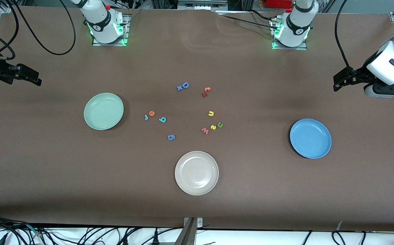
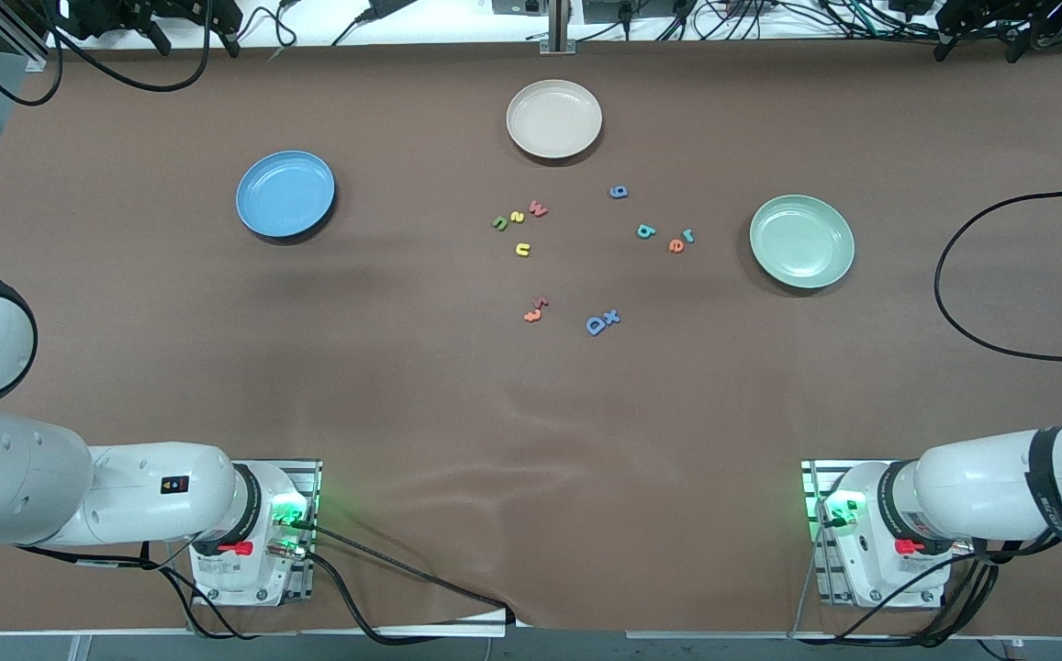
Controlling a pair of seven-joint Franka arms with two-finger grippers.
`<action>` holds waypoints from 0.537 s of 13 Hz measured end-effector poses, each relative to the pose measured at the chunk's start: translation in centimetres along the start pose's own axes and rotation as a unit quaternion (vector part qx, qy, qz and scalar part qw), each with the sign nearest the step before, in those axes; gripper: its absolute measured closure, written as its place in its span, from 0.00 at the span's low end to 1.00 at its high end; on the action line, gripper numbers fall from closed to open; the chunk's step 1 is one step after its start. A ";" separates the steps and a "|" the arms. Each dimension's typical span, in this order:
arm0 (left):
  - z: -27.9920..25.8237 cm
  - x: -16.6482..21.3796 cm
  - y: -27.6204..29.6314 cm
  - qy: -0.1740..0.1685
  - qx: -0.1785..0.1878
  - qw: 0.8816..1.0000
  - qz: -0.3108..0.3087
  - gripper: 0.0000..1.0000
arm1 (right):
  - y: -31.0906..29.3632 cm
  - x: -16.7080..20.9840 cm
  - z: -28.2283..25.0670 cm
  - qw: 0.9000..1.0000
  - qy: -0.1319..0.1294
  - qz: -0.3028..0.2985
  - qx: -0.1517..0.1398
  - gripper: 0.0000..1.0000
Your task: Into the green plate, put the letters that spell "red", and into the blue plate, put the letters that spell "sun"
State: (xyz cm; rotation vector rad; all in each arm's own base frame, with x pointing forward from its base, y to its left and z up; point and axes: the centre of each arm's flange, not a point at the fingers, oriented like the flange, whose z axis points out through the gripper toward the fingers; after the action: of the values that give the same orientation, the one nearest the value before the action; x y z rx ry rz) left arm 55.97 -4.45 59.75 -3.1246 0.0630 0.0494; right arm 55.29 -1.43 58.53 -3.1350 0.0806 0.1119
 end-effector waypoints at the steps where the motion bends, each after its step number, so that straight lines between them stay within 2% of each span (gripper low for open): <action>1: 0.0 0.0 0.0 0.000 0.000 1.000 0.000 0.00 | 0.0 0.0 0.0 1.000 0.000 0.000 0.000 0.00; 7: 0.0 0.0 0.0 0.000 0.000 1.000 0.003 0.00 | 0.0 0.0 0.0 1.000 0.000 0.000 0.000 0.00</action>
State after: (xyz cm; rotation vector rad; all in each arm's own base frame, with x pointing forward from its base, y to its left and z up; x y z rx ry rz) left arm 55.97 -4.44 59.75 -3.1245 0.0708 0.0494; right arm 55.29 -1.43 58.53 -3.1350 0.0805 0.1119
